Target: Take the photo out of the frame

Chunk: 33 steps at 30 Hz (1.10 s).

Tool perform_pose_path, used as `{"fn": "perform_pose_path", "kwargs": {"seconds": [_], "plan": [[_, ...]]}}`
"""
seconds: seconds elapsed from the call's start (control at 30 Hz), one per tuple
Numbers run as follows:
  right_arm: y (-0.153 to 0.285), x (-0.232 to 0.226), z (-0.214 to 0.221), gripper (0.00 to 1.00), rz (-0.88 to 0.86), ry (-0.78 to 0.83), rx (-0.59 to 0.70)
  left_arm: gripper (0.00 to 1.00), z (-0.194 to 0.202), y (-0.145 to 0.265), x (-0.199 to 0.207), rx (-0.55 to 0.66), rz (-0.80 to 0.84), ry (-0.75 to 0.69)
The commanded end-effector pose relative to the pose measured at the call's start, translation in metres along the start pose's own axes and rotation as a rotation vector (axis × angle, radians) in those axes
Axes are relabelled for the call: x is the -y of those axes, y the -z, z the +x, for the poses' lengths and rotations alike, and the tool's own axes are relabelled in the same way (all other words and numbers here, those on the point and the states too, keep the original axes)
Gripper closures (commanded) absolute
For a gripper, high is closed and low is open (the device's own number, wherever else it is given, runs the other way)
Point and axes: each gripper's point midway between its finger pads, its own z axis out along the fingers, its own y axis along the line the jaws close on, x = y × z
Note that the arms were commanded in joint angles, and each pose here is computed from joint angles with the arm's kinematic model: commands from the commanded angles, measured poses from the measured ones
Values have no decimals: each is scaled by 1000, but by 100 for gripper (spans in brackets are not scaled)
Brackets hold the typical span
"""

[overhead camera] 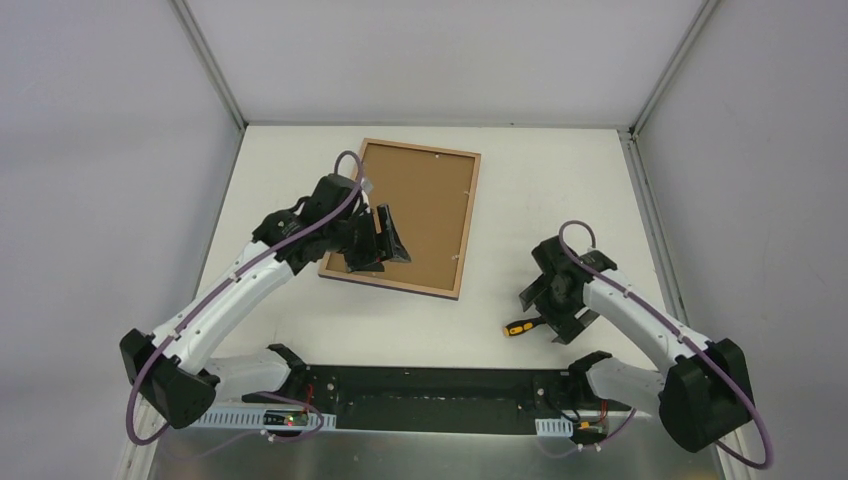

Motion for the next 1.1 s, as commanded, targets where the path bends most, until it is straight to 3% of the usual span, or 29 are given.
{"fn": "perform_pose_path", "kwargs": {"seconds": [0.0, 0.13, 0.47, 0.6, 0.7, 0.8, 0.93, 1.07], "plan": [[-16, -25, 1, 11, -68, -90, -22, 33, 5, 16, 13, 26, 97, 75], [-35, -27, 14, 21, -27, -81, -84, 32, 10, 23, 13, 27, 125, 88], [-36, -30, 13, 55, 20, -12, -12, 29, 7, 14, 15, 9, 114, 79], [-33, -33, 6, 84, 51, 14, 12, 25, -3, 3, 24, -2, 111, 80], [-16, -47, -5, 100, -2, 148, 56, 24, -14, -8, 34, -28, 132, 94], [10, -74, 0, 100, -148, 443, 44, 23, -29, -19, 49, -61, 199, 126], [66, -111, 66, 100, -609, 832, -151, 32, -52, -35, 73, -94, 345, 198], [112, -116, 107, 100, -850, 958, -313, 27, -70, -52, 94, -113, 453, 251]]}}
